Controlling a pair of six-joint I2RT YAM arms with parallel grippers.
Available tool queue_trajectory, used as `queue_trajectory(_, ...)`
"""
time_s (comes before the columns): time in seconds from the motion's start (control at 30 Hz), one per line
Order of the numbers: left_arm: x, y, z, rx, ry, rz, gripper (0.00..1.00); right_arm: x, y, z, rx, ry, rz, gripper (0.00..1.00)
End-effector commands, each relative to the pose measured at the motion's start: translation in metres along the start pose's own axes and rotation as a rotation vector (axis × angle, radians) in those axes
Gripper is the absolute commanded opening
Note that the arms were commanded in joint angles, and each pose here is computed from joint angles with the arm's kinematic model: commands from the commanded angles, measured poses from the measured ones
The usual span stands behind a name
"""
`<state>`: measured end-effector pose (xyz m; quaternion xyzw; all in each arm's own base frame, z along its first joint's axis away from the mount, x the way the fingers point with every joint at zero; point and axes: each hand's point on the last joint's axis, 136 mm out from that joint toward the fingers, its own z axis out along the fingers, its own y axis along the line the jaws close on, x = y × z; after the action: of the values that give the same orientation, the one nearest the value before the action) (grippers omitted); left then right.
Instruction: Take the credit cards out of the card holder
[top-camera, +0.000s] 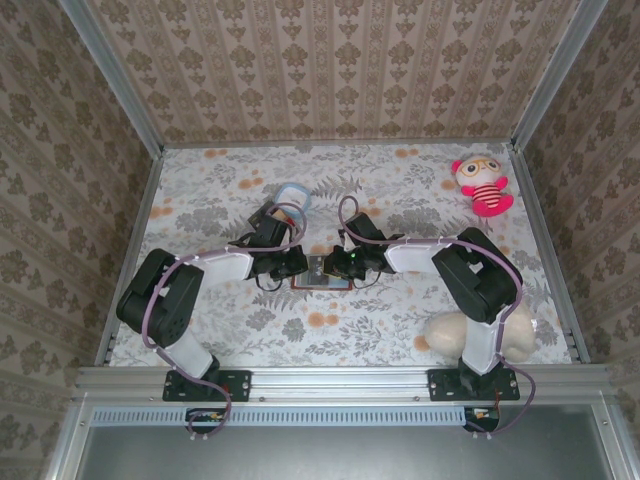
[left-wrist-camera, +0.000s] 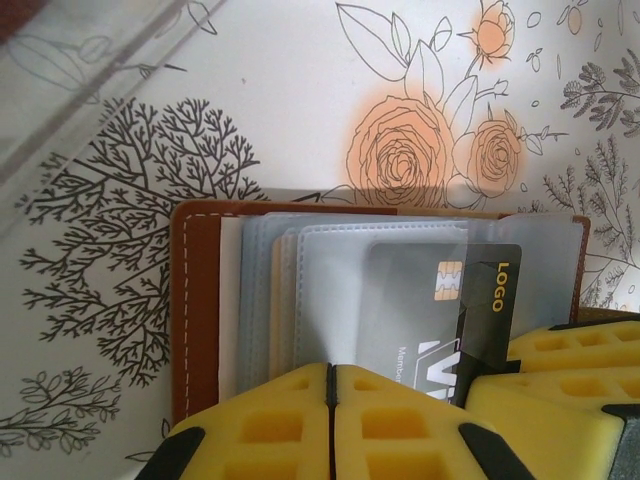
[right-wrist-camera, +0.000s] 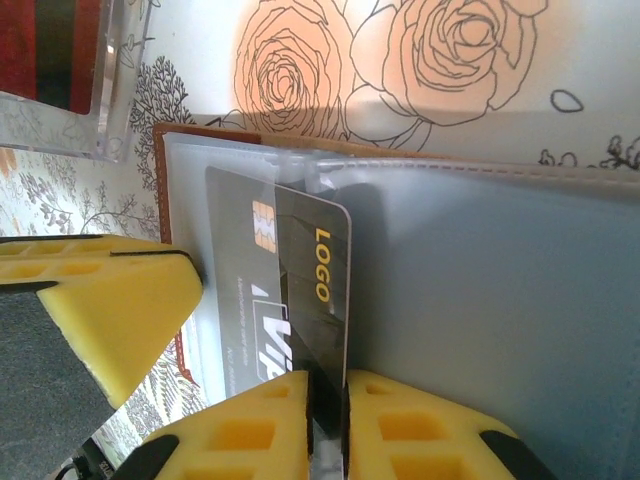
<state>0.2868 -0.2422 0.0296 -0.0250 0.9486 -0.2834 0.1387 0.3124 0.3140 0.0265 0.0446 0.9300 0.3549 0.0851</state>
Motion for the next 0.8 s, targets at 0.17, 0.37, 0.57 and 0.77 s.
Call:
queue_trajectory(0.17, 0.015, 0.027, 0.001, -0.108, 0.049, -0.028, 0.10, 0.000, -0.016, -0.015, 0.064, -0.032, 0.001, 0.10)
queue_trajectory(0.37, 0.008, 0.014, -0.005, -0.026, 0.044, -0.042, 0.17, 0.001, -0.020, -0.034, 0.079, -0.055, -0.019, 0.09)
queue_trajectory(0.57, -0.007, -0.013, -0.023, 0.104, 0.021, -0.037, 0.31, 0.001, 0.000, -0.060, 0.025, -0.070, -0.093, 0.03)
queue_trajectory(0.77, -0.028, -0.058, -0.062, 0.300, -0.040, -0.012, 0.48, -0.005, 0.039, -0.095, -0.159, -0.123, -0.156, 0.00)
